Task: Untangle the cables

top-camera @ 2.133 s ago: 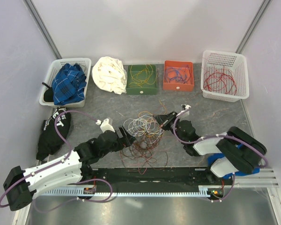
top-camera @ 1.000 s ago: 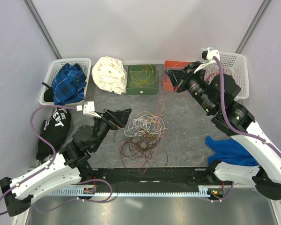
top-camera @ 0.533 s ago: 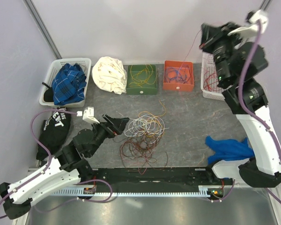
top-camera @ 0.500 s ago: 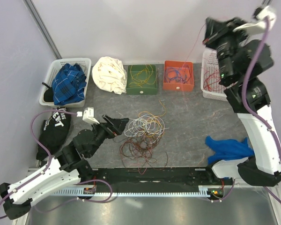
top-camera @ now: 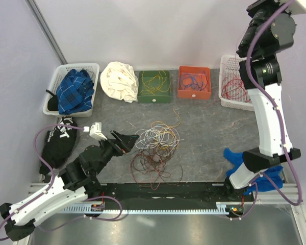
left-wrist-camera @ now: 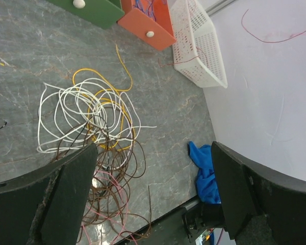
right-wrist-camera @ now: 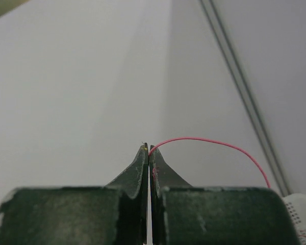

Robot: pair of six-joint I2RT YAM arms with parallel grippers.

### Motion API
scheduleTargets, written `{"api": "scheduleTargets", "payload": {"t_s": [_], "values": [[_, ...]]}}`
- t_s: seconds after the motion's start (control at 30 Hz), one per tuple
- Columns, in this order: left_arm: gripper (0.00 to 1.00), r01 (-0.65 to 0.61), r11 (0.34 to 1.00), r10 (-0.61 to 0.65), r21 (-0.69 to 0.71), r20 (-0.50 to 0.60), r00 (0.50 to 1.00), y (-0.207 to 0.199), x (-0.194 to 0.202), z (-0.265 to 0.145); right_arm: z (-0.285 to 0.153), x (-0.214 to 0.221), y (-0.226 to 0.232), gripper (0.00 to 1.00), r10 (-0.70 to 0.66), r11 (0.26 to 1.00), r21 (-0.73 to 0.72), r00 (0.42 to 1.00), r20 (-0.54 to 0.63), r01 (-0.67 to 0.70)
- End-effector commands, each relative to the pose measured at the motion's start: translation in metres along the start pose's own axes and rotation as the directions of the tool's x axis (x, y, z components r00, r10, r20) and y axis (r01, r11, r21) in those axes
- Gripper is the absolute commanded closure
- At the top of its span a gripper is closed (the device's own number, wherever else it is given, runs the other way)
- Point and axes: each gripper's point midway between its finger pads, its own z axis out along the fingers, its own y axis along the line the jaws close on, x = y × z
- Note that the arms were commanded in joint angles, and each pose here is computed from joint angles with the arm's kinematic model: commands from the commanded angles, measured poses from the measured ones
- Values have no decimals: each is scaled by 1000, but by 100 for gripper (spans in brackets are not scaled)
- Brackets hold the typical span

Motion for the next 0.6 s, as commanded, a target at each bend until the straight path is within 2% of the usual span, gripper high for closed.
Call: {"api": "scheduleTargets", "payload": {"t_s": [0.0,0.13,0.23,0.4,0.53,0.57], "values": [[0,45,999,-46,-22,-49,998,9,16,2,32,3,-47,100,-46,983,181,995,84,30],[0,43,998,-47,-40,-89,995,17,29,4,67,20,-101,100,-75,959,280,993,89,47],[0,37,998,-44,-57,-110,993,23,37,5,91,50,-138,100,-116,941,324,992,50,94],[0,46,994,-58,-95,-124,991,39,48,7,110,93,-188,100,-164,912,376,986,-27,162],[0,45,991,-59,-125,-111,992,48,50,9,115,149,-234,100,-198,882,410,972,-130,234],[0,45,991,-59,-126,-109,992,48,50,10,119,156,-235,100,-194,892,390,973,-126,228]]}}
